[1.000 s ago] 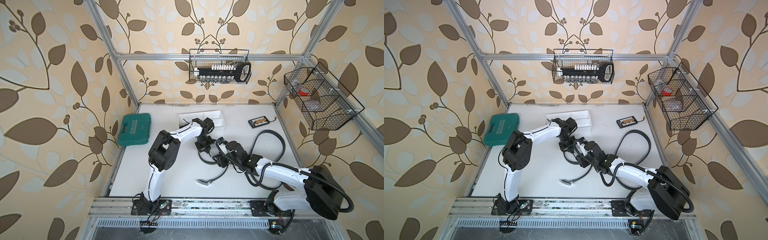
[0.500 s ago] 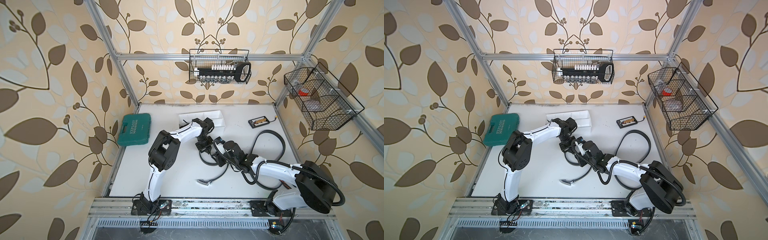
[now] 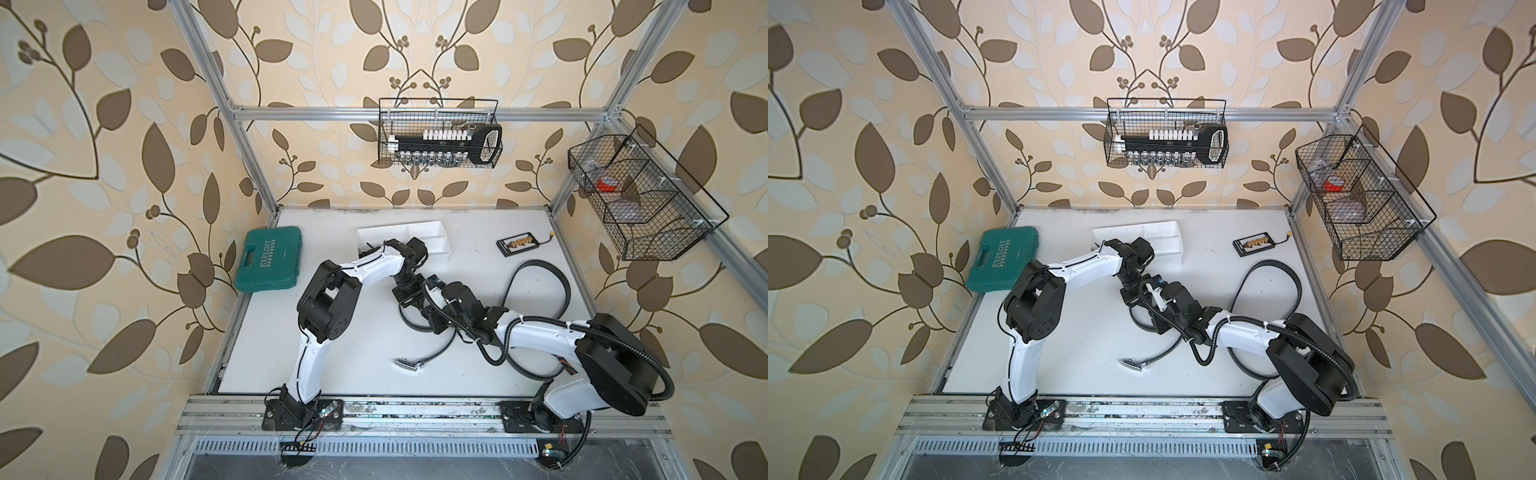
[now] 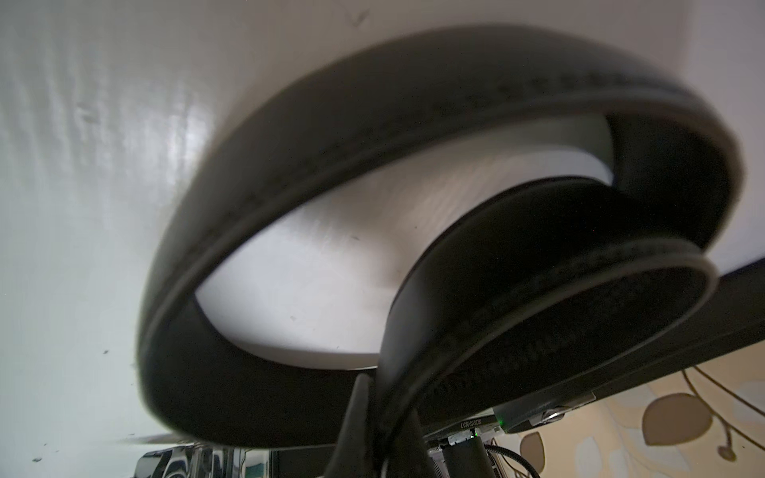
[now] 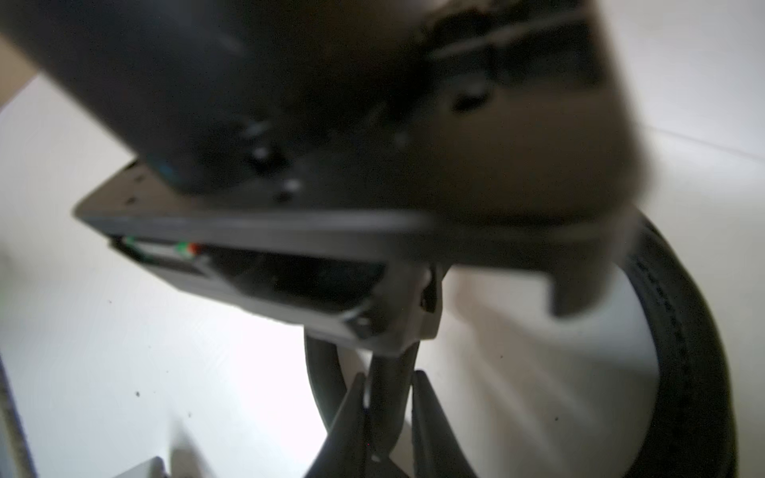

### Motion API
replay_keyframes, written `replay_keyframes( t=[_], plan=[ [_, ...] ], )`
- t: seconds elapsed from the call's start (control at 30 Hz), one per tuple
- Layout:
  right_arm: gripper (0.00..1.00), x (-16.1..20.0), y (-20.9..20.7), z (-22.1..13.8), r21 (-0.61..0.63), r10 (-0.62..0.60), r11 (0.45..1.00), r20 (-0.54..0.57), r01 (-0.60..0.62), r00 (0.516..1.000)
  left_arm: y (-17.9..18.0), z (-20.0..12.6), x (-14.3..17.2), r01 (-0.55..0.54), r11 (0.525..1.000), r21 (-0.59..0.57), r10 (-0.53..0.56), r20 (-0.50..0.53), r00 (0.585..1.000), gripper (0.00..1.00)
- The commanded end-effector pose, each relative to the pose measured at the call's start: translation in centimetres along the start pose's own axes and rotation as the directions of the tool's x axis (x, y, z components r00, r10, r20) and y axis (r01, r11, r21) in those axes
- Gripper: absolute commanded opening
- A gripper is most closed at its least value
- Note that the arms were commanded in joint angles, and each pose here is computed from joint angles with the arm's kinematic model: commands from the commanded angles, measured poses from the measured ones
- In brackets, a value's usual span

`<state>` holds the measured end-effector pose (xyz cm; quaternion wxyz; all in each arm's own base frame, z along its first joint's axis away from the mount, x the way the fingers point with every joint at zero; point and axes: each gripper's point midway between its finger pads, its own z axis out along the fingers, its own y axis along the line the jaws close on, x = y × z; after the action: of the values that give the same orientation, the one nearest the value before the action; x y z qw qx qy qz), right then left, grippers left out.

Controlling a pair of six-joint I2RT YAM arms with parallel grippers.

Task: Place the belts into the storage roll
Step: Roll the belt at the center of the board.

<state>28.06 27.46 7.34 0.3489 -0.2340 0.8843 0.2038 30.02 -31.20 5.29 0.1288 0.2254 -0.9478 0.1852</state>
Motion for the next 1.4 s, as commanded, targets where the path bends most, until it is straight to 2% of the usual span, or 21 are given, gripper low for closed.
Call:
replay_keyframes(
  t=[0.0,0.07,0.2,0.3,0.37,0.43,0.6,0.67,0.77,0.83,0.93,0.97,1.0,1.17,1.23,1.37],
  plan=[
    [0.00,-1.2,0.1,0.1,0.004,0.016,1.000,0.035,-0.016,0.999,-0.9,-1.4,1.7,-0.035,0.998,0.054,0.037,-0.031,0.999,0.00],
    [0.00,-1.1,0.0,-0.1,0.003,0.016,1.000,0.036,-0.016,0.999,-1.3,-1.7,1.8,-0.053,0.995,0.086,0.055,-0.020,0.998,0.00],
    [0.00,-0.7,-0.2,-1.0,0.010,0.016,1.000,0.044,-0.016,0.999,-2.1,-3.4,1.6,-0.094,0.984,0.155,0.086,0.053,0.995,0.27],
    [0.00,-0.4,-0.4,-1.7,0.014,0.016,1.000,0.051,-0.017,0.999,-2.9,-5.1,1.8,-0.134,0.967,0.217,0.114,0.100,0.988,0.56],
    [0.00,0.0,-0.6,-2.2,0.016,0.018,1.000,0.056,-0.018,0.998,-3.0,-6.8,1.9,-0.162,0.951,0.263,0.121,0.166,0.979,0.82],
    [0.00,0.3,-0.8,-2.8,0.017,0.022,1.000,0.068,-0.024,0.997,-2.6,-8.6,1.9,-0.172,0.938,0.300,0.105,0.227,0.968,0.99],
    [0.00,0.9,-1.7,-3.8,0.016,0.053,0.998,0.098,-0.055,0.994,0.6,-11.2,2.4,-0.157,0.926,0.343,0.054,0.292,0.955,0.99],
    [0.00,1.1,-2.3,-3.9,0.017,0.069,0.997,0.098,-0.071,0.993,3.0,-10.6,3.2,-0.148,0.931,0.333,0.046,0.294,0.955,0.99],
    [0.00,1.3,-3.1,-3.7,0.008,0.091,0.996,0.092,-0.092,0.992,6.4,-9.6,5.9,-0.216,0.925,0.312,0.102,0.342,0.934,0.99],
    [0.00,1.3,-3.7,-3.4,0.004,0.108,0.994,0.087,-0.108,0.990,8.4,-8.9,7.5,-0.317,0.916,0.247,0.194,0.418,0.888,0.99],
    [0.00,1.1,-4.2,-2.8,-0.006,0.122,0.992,0.072,-0.122,0.990,9.5,-8.5,9.4,-0.524,0.838,0.154,0.382,0.521,0.763,0.99],
    [0.00,1.0,-4.3,-2.6,-0.013,0.126,0.992,0.066,-0.125,0.990,9.5,-8.2,9.8,-0.562,0.815,0.140,0.419,0.527,0.739,0.99],
    [0.00,0.9,-4.3,-2.3,-0.016,0.130,0.991,0.056,-0.129,0.990,9.4,-7.6,10.2,-0.618,0.779,0.101,0.485,0.527,0.698,0.99],
    [0.00,1.0,-4.7,-1.0,-0.030,0.169,0.985,0.021,-0.168,0.985,6.4,-3.8,13.9,-0.819,0.572,-0.054,0.752,0.433,0.497,0.99],
    [0.00,1.2,-4.9,-0.7,-0.038,0.194,0.980,0.013,-0.194,0.981,5.2,-2.1,14.6,-0.857,0.507,-0.096,0.813,0.385,0.437,0.99],
    [0.00,1.8,-5.3,-0.4,-0.045,0.228,0.973,-0.009,-0.228,0.974,3.9,0.7,14.7,-0.898,0.411,-0.158,0.883,0.314,0.349,0.92]
  ],
)
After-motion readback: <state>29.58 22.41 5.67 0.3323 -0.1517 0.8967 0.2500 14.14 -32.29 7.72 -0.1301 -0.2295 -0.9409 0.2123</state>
